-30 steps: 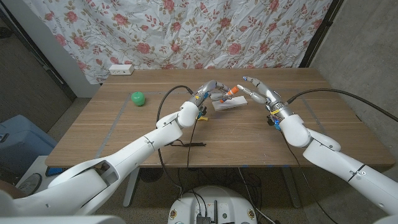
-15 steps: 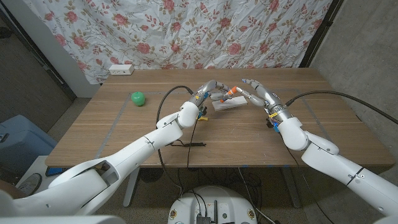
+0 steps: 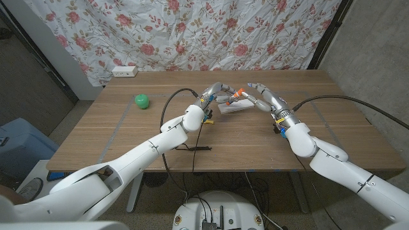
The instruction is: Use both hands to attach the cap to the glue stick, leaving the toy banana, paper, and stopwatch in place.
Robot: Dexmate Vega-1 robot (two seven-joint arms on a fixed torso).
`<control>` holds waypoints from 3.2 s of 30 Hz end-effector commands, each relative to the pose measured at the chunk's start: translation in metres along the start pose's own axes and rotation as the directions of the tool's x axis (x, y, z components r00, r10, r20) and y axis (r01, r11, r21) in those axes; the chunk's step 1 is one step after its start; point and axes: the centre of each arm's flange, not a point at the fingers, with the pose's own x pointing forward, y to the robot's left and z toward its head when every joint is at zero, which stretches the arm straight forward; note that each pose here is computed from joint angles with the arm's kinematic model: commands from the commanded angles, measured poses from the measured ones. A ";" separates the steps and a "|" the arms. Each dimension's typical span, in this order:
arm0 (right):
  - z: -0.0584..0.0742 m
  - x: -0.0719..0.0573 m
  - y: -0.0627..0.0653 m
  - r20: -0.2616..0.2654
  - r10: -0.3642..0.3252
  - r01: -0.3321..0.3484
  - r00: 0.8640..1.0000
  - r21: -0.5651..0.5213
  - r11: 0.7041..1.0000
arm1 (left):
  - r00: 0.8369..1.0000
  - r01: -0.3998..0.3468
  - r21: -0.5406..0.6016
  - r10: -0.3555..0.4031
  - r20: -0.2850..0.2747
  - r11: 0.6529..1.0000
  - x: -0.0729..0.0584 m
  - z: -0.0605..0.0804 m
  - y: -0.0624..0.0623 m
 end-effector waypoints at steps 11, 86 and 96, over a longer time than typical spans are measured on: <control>0.012 -0.002 0.012 0.028 0.028 -0.028 0.999 0.006 1.000 | 1.000 -0.006 0.000 0.006 0.005 1.000 -0.002 -0.002 0.004; 0.017 0.001 0.027 0.085 0.103 -0.108 0.991 0.056 0.993 | 0.994 -0.107 -0.001 0.107 0.025 0.994 -0.002 0.006 0.000; 0.016 0.002 0.029 0.083 0.114 -0.119 0.990 0.066 0.991 | 0.993 -0.114 0.001 0.114 0.025 0.993 -0.001 0.007 -0.001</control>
